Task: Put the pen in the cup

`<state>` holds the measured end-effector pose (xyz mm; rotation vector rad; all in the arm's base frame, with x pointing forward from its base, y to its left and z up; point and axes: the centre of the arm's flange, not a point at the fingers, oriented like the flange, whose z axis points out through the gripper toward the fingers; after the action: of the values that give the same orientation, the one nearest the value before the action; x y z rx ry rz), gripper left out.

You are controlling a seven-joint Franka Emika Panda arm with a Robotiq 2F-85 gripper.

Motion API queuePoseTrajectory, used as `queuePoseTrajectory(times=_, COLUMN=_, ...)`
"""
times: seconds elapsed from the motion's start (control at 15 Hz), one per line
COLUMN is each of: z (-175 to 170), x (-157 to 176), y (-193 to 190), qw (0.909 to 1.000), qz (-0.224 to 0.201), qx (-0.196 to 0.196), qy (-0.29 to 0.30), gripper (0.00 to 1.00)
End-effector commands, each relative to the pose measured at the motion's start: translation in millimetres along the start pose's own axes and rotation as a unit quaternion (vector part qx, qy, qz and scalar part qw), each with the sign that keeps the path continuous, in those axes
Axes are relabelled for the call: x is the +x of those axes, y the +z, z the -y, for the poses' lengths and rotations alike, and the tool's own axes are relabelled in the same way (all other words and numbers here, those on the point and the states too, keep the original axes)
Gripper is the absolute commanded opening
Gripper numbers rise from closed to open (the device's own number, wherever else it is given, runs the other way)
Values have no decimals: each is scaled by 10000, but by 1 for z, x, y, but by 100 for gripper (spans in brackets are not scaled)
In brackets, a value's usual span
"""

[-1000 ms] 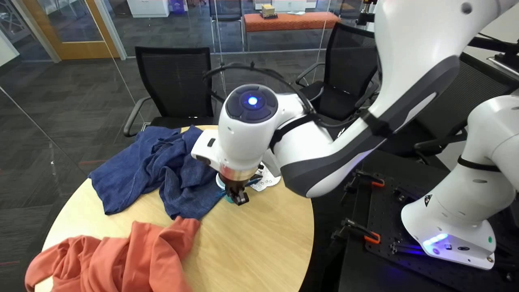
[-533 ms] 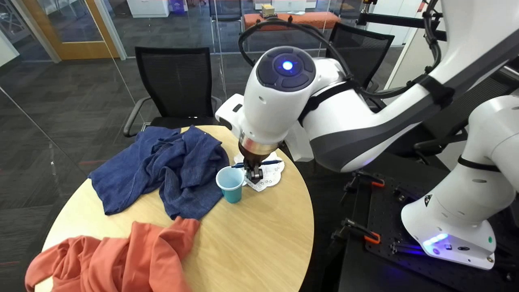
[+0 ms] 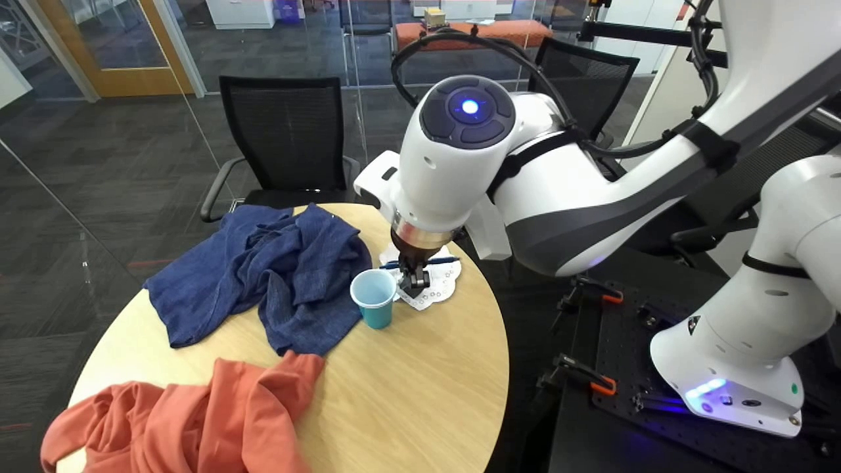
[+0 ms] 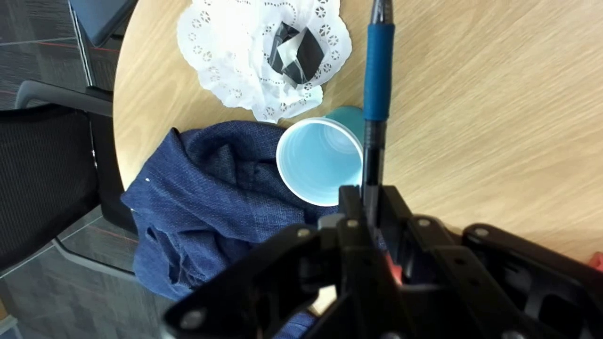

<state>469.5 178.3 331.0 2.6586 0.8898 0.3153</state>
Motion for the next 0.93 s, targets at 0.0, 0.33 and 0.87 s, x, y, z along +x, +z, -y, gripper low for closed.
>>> queuePoseTrajectory(times=0.0, z=-27, x=5, y=11, qw=9991, qz=198, qx=-277, qy=238, gripper=4)
queuePoseTrajectory(times=0.33, z=-82, x=2, y=22, qw=9978, qz=305, qx=-232, qy=539, gripper=4)
queuePoseTrajectory(times=0.87, z=-121, x=-5, y=27, qw=9971, qz=-198, qx=689, qy=258, gripper=4)
